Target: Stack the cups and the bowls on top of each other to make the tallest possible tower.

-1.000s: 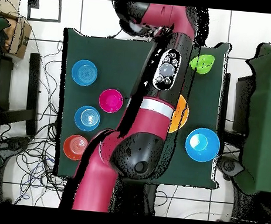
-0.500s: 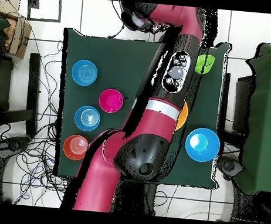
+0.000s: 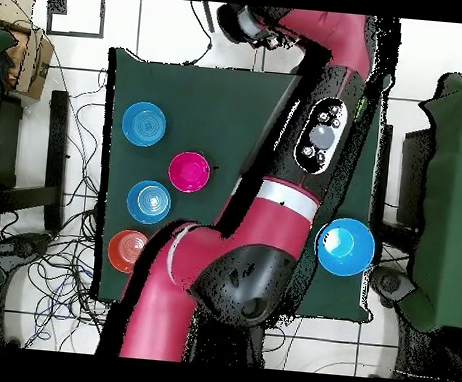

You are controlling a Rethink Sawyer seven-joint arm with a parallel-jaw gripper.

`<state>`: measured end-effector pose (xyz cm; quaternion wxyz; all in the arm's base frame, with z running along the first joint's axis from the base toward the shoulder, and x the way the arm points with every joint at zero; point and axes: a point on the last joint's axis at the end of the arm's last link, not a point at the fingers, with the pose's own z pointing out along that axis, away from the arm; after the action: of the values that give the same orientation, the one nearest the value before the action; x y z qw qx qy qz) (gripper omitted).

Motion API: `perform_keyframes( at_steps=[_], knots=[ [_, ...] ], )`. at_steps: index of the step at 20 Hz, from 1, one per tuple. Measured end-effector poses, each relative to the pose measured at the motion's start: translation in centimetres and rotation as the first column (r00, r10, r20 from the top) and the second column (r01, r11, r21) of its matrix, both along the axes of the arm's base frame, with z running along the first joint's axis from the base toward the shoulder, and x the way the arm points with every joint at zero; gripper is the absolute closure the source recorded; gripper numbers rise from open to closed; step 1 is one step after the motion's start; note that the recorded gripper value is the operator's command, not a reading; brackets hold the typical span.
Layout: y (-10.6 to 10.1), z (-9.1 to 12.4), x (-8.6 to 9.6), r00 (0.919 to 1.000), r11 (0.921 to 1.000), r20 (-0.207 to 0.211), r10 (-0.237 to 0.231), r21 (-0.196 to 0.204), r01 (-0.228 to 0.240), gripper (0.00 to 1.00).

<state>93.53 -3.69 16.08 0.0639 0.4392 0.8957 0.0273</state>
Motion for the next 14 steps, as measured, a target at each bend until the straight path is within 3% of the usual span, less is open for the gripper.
perform_keyframes(
  at_steps=[8, 14],
  knots=[
    [1.4, 0.7, -0.4, 0.9999, 0.9999, -0.009, -0.006, -0.011, 0.006, 0.0],
    [2.9, -0.4, -0.3, 0.9995, 0.9983, -0.029, 0.007, -0.057, -0.009, 0.0]
  ],
)
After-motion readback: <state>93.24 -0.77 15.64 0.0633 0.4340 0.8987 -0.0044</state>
